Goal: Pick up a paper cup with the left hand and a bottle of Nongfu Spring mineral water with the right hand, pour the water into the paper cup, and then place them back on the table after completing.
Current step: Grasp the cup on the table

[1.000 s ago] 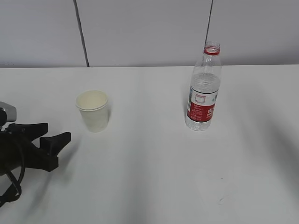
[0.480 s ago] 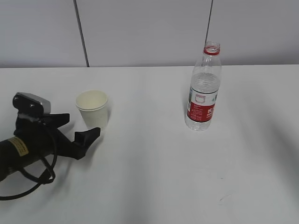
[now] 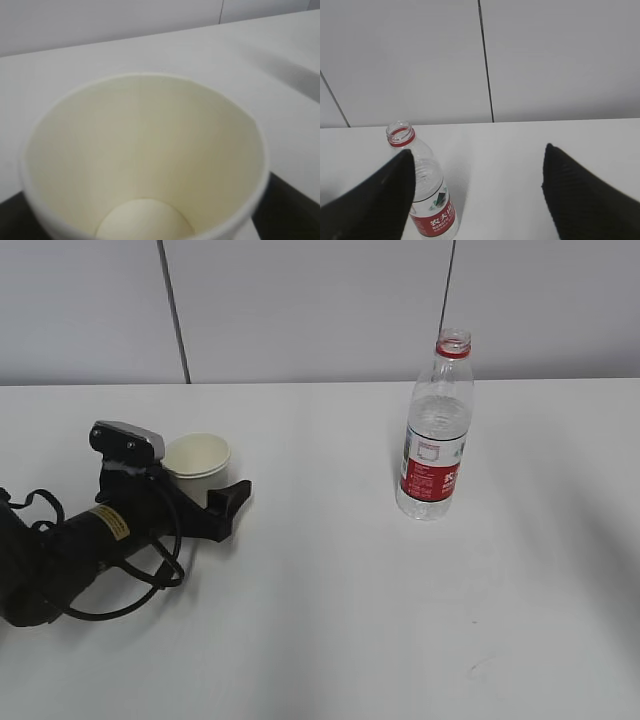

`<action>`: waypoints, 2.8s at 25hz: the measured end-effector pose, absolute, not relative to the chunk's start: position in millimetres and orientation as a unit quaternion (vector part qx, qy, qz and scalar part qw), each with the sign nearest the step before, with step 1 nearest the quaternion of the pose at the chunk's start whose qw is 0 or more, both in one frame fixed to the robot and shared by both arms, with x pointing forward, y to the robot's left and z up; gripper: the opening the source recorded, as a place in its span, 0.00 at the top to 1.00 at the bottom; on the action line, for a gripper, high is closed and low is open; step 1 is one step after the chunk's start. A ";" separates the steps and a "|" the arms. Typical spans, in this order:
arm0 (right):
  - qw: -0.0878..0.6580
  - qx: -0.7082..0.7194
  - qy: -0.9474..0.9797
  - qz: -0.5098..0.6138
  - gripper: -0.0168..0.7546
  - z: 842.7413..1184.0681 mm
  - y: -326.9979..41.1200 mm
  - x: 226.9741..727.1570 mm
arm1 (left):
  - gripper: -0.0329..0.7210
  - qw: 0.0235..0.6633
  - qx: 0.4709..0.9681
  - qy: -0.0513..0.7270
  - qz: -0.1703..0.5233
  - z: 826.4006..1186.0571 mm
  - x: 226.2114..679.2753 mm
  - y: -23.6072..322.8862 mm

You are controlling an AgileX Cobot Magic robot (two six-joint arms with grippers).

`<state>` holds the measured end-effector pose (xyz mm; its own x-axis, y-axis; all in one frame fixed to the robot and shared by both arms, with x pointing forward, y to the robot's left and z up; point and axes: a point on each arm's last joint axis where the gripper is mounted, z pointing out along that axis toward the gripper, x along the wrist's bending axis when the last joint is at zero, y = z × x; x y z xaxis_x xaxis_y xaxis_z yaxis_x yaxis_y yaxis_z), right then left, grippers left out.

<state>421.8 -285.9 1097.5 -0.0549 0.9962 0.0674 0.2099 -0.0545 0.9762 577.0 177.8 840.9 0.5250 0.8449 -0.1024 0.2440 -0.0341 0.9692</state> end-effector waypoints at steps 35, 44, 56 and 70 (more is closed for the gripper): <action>0.379 0.579 0.572 0.440 0.22 1061.3 -283.1 463.4 | 0.48 0.569 0.668 0.399 0.266 840.6 579.6 175.4; 0.381 0.557 0.608 0.419 0.22 1019.7 -278.3 503.6 | 0.48 0.569 0.668 0.399 0.266 840.6 579.6 175.3; 0.404 0.490 0.588 0.501 0.22 964.5 -268.8 502.2 | 0.48 0.569 0.668 0.398 0.267 840.7 579.6 175.3; 0.344 0.494 0.597 0.530 0.22 905.2 -258.8 512.7 | 0.48 0.570 0.670 0.395 0.265 840.8 579.3 174.8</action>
